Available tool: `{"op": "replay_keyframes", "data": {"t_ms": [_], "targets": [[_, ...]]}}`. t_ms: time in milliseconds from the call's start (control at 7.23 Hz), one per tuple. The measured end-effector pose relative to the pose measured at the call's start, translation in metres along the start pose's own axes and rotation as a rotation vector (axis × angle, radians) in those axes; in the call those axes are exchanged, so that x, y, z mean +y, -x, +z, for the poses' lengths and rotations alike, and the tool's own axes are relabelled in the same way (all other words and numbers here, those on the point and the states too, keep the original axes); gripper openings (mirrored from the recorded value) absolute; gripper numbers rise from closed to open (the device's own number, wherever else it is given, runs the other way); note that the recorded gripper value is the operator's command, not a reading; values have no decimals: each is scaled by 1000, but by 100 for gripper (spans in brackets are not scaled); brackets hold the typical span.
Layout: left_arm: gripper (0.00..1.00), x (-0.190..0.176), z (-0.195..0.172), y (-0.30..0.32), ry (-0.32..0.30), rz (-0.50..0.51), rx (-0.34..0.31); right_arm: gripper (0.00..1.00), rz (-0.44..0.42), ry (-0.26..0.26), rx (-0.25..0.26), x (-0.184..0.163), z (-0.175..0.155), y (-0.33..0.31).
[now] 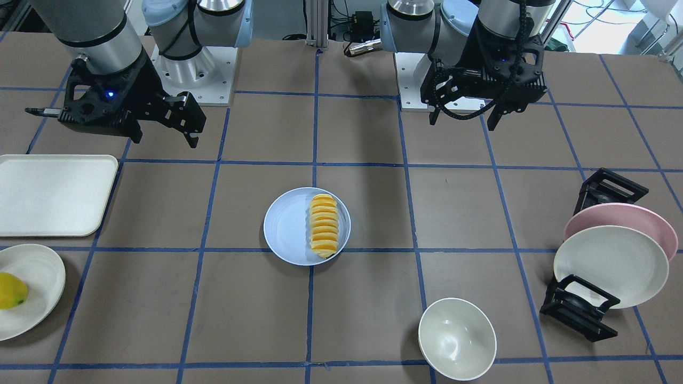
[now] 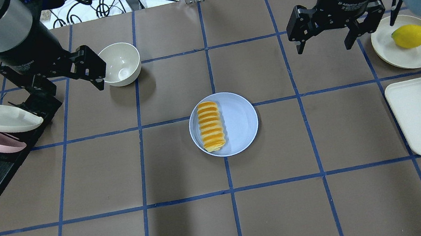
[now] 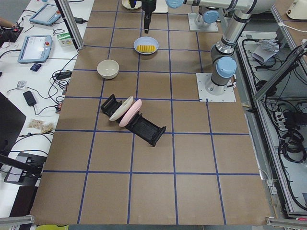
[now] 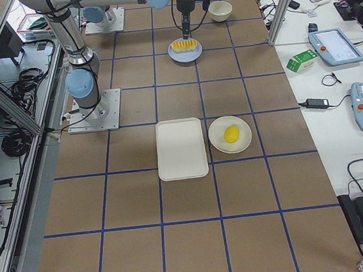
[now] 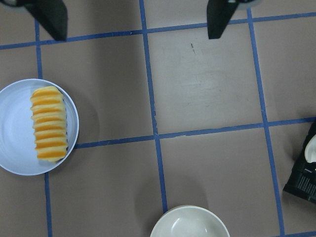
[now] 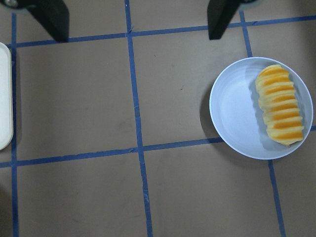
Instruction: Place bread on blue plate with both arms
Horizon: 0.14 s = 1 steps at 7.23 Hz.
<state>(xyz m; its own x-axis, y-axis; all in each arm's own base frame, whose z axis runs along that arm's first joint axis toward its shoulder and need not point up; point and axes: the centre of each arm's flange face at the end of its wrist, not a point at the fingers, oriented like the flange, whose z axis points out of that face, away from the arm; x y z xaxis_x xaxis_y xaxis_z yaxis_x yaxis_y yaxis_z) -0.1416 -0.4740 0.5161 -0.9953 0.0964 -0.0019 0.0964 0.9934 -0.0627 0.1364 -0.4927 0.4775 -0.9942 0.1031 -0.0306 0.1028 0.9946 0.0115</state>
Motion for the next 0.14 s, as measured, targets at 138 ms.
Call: {"op": "replay_keyframes", "data": {"t_ms": [138], "targets": [[100, -1, 1, 0, -1, -1, 0, 100, -1, -3, 0, 0, 0, 0]]}}
